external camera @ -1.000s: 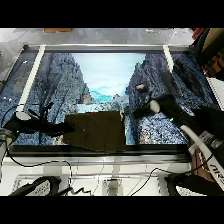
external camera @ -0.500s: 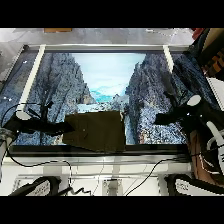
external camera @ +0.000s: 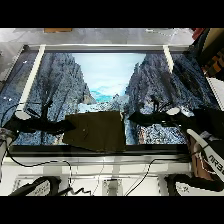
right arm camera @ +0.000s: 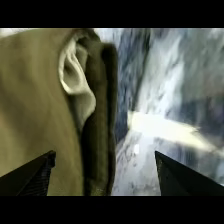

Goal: Fold the clothes and pants, and hang the long-sleeved shirts on hangers.

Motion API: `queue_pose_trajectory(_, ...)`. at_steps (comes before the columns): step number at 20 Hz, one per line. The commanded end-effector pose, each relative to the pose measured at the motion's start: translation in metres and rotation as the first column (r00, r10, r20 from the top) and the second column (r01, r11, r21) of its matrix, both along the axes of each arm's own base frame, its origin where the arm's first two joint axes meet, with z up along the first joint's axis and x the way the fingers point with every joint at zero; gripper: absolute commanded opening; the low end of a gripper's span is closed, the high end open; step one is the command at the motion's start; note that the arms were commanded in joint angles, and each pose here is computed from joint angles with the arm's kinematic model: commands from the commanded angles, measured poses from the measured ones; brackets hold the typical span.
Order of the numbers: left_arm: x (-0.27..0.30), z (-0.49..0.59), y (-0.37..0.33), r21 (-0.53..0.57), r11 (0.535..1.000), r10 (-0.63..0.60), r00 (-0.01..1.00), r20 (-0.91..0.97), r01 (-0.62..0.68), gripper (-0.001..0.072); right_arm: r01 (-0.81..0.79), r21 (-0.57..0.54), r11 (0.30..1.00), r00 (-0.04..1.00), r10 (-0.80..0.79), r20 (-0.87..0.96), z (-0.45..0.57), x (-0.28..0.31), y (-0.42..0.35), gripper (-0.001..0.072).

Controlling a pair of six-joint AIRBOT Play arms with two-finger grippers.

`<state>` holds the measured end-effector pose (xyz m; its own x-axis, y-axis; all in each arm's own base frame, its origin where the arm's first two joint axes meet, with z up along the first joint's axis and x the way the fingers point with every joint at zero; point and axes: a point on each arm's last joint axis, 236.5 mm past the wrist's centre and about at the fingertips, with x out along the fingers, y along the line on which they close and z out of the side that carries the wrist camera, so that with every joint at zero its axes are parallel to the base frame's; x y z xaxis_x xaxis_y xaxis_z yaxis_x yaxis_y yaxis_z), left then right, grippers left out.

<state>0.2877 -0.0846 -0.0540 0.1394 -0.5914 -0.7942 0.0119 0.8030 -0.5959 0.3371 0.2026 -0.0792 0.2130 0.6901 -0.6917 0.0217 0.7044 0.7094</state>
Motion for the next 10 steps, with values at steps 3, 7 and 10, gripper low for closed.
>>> queue_pose_trajectory(3, 0.005, 0.007, -0.007, -0.043, 0.999, 0.023, 1.0, 0.01, -0.023, 0.07, -0.004, 0.004, 1.0, 0.985, 0.005, -0.174, -0.035, -0.021, 0.023, 0.0684)
queue_pose_trajectory(7, 0.006, 0.006, -0.007, -0.043, 0.999, 0.024, 1.0, 0.01, -0.023, 0.07, -0.077, 0.026, 0.997, 0.979, 0.081, -0.189, -0.028, -0.023, 0.031, 0.0684)
queue_pose_trajectory(10, 0.006, 0.006, -0.007, -0.042, 0.999, 0.025, 1.0, 0.011, -0.024, 0.07, -0.176, -0.019, 0.984, 0.964, 0.168, -0.206, -0.03, -0.025, 0.031, 0.0684)
